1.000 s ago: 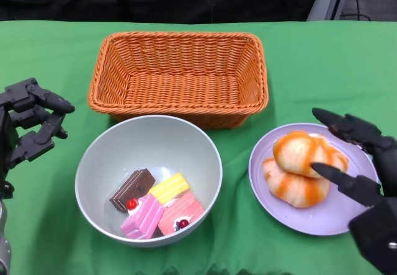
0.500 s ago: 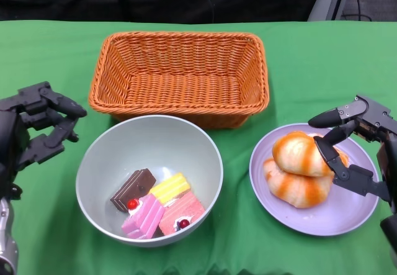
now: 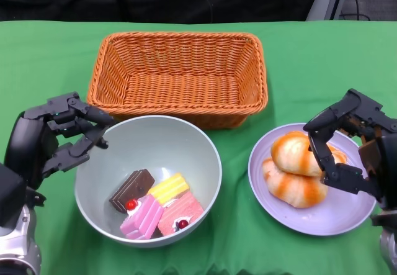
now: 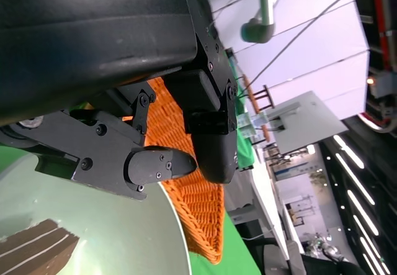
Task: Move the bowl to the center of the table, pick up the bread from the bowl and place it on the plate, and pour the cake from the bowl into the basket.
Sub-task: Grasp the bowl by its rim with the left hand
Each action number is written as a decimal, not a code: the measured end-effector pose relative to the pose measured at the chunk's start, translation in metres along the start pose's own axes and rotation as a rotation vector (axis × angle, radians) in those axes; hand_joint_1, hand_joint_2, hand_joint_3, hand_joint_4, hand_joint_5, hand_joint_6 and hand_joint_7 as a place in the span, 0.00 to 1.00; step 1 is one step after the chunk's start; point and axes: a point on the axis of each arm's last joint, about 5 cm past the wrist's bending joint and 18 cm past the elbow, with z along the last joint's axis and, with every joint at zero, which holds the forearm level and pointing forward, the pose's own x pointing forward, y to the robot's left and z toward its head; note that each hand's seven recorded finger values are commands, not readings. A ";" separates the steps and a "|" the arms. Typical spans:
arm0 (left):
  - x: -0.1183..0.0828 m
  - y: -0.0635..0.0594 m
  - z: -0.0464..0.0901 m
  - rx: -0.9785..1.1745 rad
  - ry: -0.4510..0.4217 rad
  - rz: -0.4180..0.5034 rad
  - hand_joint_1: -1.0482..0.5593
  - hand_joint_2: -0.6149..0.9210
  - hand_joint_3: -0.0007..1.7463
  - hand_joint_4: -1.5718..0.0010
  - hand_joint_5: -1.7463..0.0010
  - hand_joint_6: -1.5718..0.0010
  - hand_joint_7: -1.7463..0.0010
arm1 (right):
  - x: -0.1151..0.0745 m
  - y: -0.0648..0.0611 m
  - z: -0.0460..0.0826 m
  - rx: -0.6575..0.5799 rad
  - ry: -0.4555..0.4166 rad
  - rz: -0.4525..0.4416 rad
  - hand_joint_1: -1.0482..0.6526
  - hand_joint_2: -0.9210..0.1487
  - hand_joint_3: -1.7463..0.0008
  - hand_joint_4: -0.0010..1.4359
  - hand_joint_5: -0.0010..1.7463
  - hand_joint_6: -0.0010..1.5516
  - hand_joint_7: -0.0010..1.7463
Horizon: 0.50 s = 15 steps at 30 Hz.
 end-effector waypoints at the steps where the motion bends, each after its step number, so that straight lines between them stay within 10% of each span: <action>1: -0.001 0.001 0.001 0.005 -0.015 -0.015 0.40 1.00 0.05 0.49 0.65 0.42 0.91 | 0.000 0.001 0.000 0.019 -0.002 -0.006 0.58 0.42 0.35 0.45 0.97 0.39 0.80; 6: -0.011 0.010 0.008 0.041 -0.071 -0.130 0.34 1.00 0.06 0.59 0.90 0.56 1.00 | 0.001 0.003 0.000 0.032 -0.010 -0.008 0.59 0.45 0.29 0.44 0.99 0.37 0.83; 15: -0.018 0.025 0.017 0.091 -0.120 -0.209 0.24 1.00 0.06 0.60 0.94 0.57 0.99 | 0.001 0.002 0.002 0.033 -0.027 -0.015 0.60 0.46 0.29 0.45 0.99 0.37 0.83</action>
